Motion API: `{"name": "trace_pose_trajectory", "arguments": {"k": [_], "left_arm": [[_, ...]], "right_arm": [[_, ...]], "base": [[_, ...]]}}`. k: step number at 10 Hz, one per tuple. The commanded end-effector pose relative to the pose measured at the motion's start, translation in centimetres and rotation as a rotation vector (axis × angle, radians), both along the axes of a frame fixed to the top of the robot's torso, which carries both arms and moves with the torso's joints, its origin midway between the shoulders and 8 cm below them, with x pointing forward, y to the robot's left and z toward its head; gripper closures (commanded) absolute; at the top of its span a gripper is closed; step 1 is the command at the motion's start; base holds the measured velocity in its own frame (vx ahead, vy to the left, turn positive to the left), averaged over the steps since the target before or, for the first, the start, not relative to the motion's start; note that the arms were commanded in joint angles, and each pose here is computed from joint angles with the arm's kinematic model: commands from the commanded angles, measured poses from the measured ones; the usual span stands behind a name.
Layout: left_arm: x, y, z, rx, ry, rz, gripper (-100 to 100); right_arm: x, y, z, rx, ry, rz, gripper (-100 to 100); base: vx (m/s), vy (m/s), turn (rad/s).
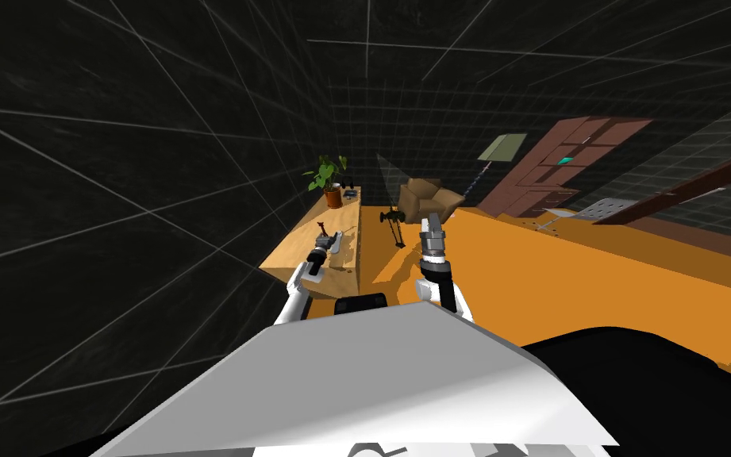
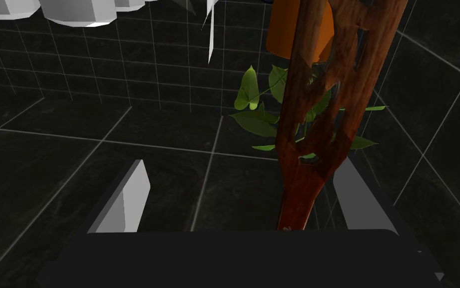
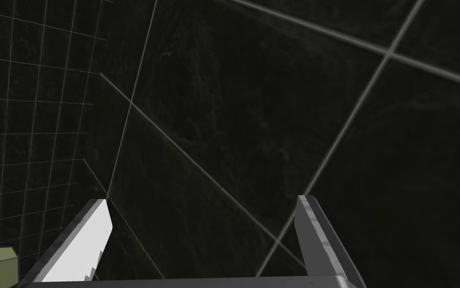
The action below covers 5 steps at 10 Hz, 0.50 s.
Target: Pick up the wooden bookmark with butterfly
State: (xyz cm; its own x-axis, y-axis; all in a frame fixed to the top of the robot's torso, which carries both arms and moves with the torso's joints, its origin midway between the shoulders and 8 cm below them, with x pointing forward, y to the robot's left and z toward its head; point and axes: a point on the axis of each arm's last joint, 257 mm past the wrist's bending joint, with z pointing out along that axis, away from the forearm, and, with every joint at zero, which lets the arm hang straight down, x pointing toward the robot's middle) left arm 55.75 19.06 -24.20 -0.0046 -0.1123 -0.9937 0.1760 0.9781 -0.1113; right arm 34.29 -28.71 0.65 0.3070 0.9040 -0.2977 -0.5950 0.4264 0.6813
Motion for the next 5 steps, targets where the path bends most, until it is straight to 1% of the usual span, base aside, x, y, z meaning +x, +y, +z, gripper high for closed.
{"name": "trace_pose_trajectory", "arguments": {"k": [1, 2, 3, 4, 5], "left_arm": [[0.3, -0.3, -1.3, -0.001, 0.026, -0.007, -100], [0.3, -0.2, -1.8, 0.0, 0.036, -0.006, -100], [1.3, -0.8, -0.4, 0.002, 0.002, -0.059, -100], [1.7, -0.9, -0.7, -0.003, 0.01, -0.059, -100], [1.5, -0.7, -2.1, -0.001, 0.037, -0.055, -100]], "right_arm": [[0.0, 0.0, 0.0, 0.0, 0.0, 0.0, 0], [0.0, 0.0, 0.0, 0.0, 0.0, 0.0, 0], [0.0, 0.0, 0.0, 0.0, 0.0, 0.0, 0], [0.0, 0.0, 0.0, 0.0, 0.0, 0.0, 0], [0.0, 0.0, 0.0, 0.0, 0.0, 0.0, 0]], "base": [[0.009, -0.052, 0.015], [-0.003, -0.009, -0.017], [-0.024, -0.06, 0.243], [-0.001, -0.083, 0.118], [0.011, -0.055, -0.033]]}}
